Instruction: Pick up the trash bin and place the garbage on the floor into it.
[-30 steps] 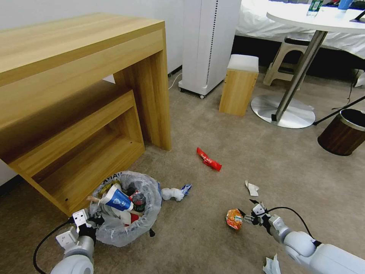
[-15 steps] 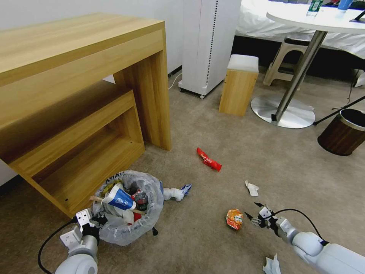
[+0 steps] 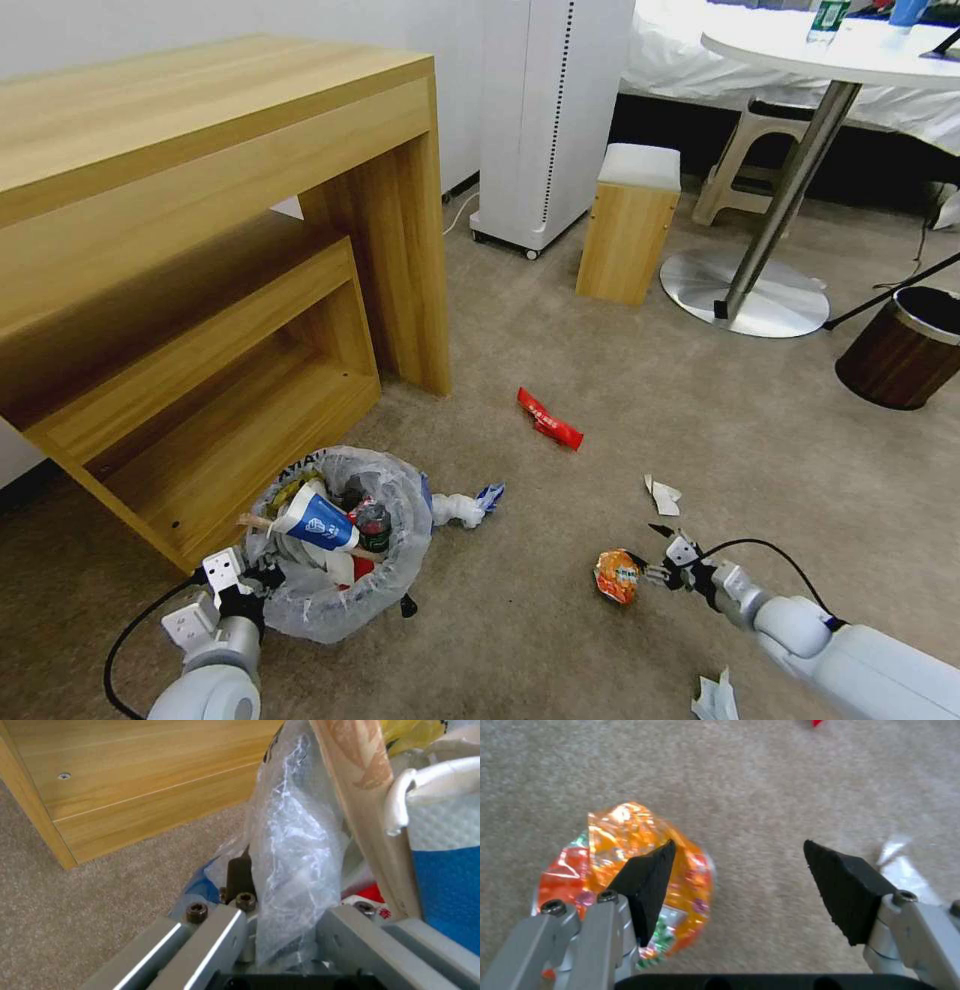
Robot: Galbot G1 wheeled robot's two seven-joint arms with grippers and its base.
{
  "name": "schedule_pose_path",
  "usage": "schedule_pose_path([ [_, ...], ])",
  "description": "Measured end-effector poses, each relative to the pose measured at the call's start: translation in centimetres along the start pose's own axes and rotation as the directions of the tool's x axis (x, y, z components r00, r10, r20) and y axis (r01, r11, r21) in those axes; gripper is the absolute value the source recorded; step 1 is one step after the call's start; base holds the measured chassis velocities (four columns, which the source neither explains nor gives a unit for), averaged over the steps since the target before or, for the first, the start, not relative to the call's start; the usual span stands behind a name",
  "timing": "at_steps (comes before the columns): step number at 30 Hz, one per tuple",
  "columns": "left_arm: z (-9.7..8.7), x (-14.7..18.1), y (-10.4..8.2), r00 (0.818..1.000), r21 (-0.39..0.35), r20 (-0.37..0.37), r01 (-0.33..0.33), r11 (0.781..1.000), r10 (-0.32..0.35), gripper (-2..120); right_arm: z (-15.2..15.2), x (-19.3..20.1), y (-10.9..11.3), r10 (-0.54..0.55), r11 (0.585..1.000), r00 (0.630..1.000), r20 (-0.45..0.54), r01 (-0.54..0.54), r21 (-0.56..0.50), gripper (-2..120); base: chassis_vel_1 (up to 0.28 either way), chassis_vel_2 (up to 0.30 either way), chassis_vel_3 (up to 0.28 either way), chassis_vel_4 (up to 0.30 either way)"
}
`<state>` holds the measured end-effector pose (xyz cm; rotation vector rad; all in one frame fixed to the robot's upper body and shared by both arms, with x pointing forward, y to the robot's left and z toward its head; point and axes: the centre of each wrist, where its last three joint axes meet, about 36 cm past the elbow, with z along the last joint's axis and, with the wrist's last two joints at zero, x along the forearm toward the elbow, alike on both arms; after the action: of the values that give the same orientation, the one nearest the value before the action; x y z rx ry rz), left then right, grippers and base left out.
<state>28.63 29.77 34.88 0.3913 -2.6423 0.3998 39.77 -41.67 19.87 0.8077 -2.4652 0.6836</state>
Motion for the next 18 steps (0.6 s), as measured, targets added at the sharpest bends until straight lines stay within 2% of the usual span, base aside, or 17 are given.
schedule_pose_path([
  [7,0.2,-0.1,-0.1,1.0,0.002,-0.003,0.0,1.0,0.0,1,-0.1,-1.2,1.3,-0.024,1.0,1.0,0.006,0.024,0.0,66,0.0,0.0,0.0,0.0],
  [16,-0.1,-0.3,-0.2,1.0,-0.004,-0.004,-0.005,1.0,0.005,1,0.0,0.3,1.9,-0.048,0.999,0.999,0.01,0.048,-0.003,66,0.0,0.0,0.0,0.0],
  [18,-0.1,-0.3,-0.2,1.0,-0.005,-0.005,-0.006,1.0,0.006,1,-0.6,1.0,2.3,-0.038,0.999,0.999,0.015,0.038,-0.032,66,0.0,0.0,0.0,0.0],
])
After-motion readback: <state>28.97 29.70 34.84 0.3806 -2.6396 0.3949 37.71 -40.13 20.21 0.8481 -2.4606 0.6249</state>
